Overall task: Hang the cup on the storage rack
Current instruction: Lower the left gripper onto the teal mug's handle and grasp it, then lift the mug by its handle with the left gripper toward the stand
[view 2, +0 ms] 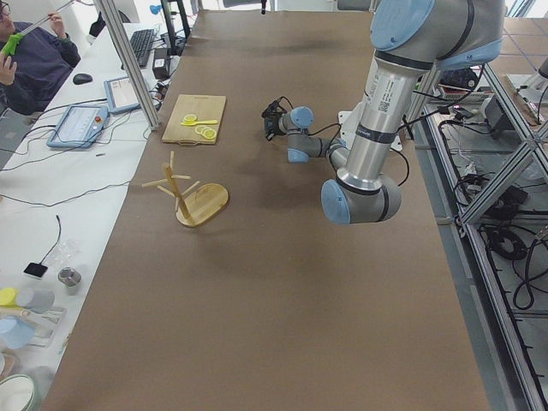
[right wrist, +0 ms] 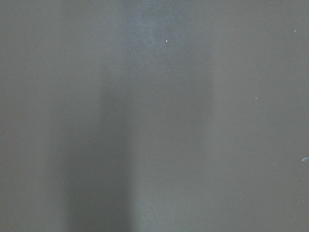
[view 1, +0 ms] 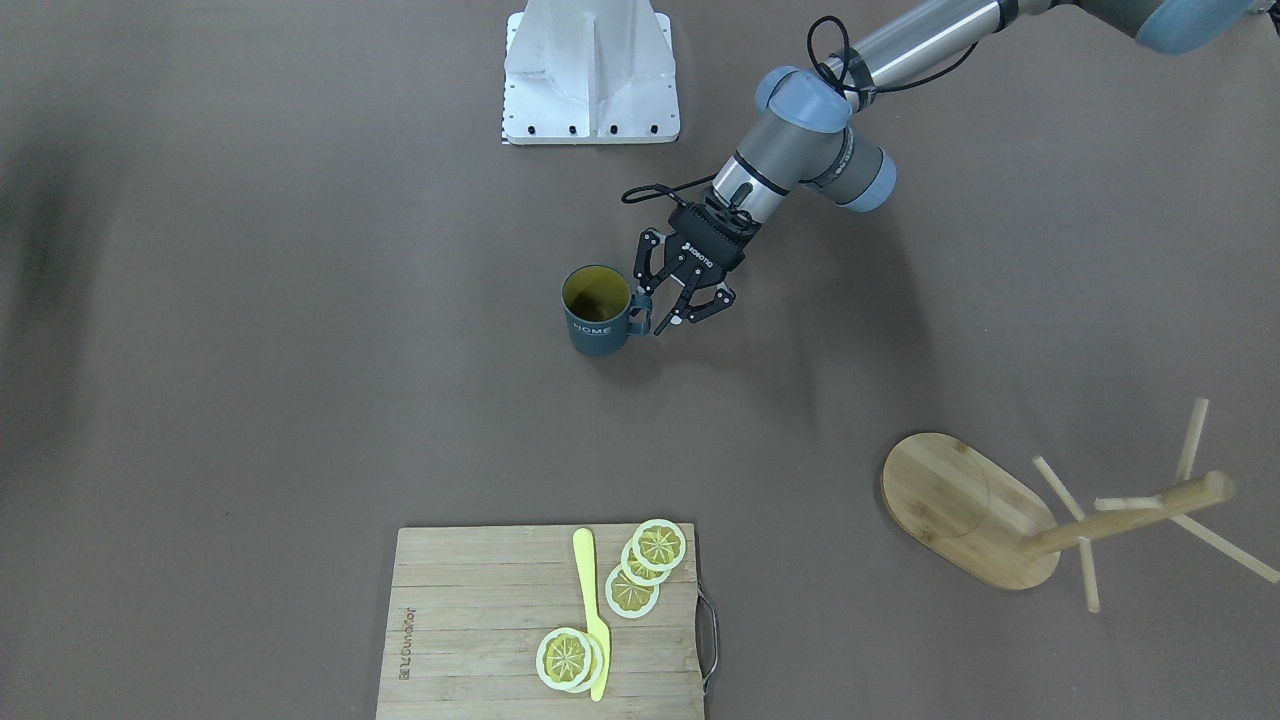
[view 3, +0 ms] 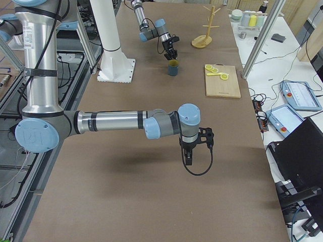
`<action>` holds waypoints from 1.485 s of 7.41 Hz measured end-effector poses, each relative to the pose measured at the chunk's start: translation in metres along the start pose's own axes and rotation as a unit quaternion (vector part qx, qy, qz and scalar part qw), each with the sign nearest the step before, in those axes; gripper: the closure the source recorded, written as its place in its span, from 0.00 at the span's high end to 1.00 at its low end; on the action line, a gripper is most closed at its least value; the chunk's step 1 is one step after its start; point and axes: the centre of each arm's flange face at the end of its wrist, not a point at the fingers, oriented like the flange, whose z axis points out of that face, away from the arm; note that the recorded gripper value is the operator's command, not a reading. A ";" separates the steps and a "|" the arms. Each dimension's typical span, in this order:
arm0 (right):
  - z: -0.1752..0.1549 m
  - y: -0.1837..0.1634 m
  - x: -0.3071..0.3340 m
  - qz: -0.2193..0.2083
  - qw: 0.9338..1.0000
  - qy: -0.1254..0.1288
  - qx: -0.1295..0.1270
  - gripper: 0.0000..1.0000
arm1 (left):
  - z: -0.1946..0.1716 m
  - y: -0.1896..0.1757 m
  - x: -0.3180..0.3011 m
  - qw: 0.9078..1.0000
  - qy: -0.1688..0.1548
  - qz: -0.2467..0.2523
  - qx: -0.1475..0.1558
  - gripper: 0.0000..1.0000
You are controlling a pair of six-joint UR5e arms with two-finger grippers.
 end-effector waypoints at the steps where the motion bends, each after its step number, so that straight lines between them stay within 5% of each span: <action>1: 0.000 0.000 0.000 0.000 1.000 0.001 0.000 1.00 | 0.001 -0.001 -0.001 1.000 -0.004 0.000 0.003 0.25; 4: 0.000 0.000 0.000 0.000 1.000 0.001 0.000 1.00 | 0.001 -0.001 -0.002 1.000 -0.010 -0.009 0.008 0.01; 8: 0.004 0.001 0.003 0.000 1.000 0.002 -0.003 1.00 | -0.008 -0.005 -0.006 0.999 0.010 -0.038 0.033 0.00; 11: 0.012 0.006 0.013 0.004 1.000 0.011 -0.009 1.00 | -0.026 -0.037 -0.032 0.982 0.036 -0.167 0.076 0.00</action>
